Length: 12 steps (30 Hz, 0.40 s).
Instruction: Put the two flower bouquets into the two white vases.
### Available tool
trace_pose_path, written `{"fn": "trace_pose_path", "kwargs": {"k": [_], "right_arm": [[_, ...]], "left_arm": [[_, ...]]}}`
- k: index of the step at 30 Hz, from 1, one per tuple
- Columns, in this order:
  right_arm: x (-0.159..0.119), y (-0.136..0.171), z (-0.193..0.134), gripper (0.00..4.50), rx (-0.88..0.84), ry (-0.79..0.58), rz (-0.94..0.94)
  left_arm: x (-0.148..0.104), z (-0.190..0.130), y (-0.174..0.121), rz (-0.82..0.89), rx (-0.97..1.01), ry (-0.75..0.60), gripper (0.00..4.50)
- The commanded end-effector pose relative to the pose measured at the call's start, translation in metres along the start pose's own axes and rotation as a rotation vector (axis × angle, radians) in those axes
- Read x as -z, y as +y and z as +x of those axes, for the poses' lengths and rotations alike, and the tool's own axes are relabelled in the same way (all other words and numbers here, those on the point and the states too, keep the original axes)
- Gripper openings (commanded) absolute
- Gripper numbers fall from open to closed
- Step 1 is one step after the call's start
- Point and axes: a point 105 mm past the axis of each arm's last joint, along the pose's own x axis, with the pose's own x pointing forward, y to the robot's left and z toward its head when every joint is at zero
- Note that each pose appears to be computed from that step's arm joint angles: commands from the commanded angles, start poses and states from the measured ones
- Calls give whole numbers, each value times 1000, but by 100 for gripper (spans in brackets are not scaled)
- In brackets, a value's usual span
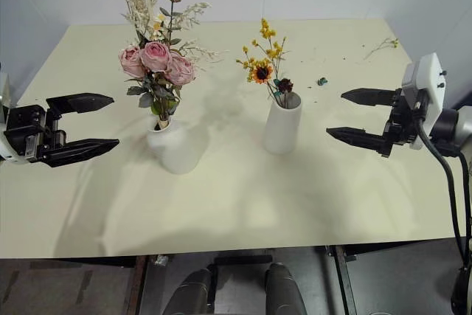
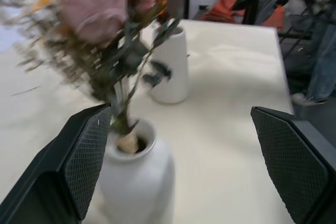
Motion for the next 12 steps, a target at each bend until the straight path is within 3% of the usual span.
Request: {"fn": "trace_pose_path", "kwargs": {"k": [1,12], "right_arm": [[-18,0,-4,443,-11,-17,-79],[-46,12,-6,443,29,-195,-87]], "left_arm": [[-3,-2,1,36,-5,-4,450],[-6,1,7,33,-8,-34,450]]}}
